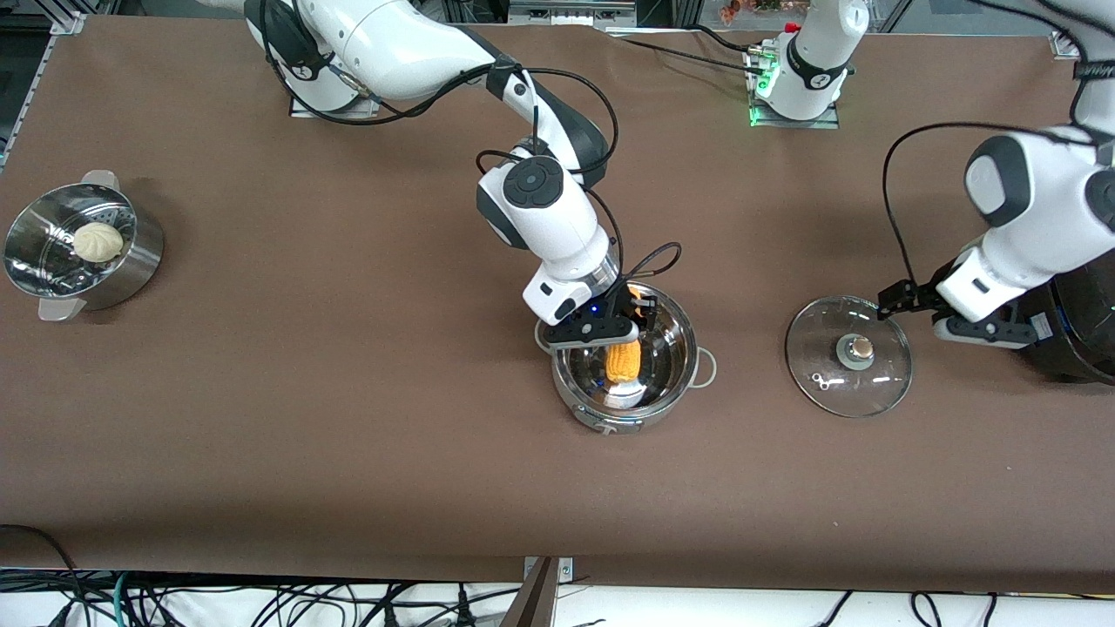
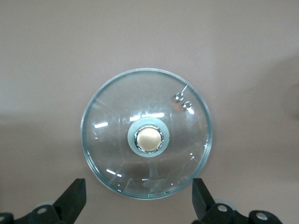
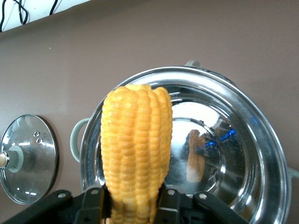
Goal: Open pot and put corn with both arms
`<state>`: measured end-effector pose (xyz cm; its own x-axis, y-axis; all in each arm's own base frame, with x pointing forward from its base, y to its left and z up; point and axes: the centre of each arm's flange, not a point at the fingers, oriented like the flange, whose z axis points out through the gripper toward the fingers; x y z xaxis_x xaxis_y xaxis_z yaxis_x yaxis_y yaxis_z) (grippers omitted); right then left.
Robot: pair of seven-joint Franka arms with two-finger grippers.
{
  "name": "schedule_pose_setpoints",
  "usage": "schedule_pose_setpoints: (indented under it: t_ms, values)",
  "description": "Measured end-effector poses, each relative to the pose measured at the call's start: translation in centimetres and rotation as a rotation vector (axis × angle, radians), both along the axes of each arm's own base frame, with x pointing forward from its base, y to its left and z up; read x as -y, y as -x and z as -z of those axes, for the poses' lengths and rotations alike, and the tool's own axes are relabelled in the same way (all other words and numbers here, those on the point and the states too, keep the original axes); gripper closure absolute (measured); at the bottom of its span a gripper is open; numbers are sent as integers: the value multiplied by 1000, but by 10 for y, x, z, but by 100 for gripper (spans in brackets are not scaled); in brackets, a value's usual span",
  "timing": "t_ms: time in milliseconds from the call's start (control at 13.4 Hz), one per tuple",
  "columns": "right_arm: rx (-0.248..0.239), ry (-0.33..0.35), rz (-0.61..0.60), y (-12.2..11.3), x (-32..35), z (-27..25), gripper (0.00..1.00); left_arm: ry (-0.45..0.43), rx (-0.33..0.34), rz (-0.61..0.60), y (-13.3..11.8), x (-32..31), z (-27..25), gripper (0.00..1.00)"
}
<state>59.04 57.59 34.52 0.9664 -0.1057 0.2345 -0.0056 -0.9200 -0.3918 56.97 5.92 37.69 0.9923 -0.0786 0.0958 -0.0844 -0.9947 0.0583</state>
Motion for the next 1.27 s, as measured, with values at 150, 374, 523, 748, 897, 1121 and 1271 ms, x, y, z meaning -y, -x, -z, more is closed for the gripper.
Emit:
schedule_pose_setpoints:
  t_ms: [150,374,523,748,897,1121,1271]
  values:
    - [-1,0,2,-1,0,9,70,5,30,6,10,1,-41,0]
    - [0,-1,7,-3,-1,34,72,-37,31,42,24,0,-97,0]
    - [1,-2,10,-3,-1,52,73,-37,-4,50,28,-1,-141,0]
    - [2,-2,12,-4,-1,59,68,-25,-61,33,37,-12,-202,0]
    - [4,-4,12,-4,-1,58,64,-15,-109,-17,46,-14,-230,0]
    - [7,-7,12,-5,-1,56,33,-16,-140,-57,51,-8,-245,0]
    - [9,-9,12,-5,-2,55,12,-36,-152,-43,47,3,-240,0]
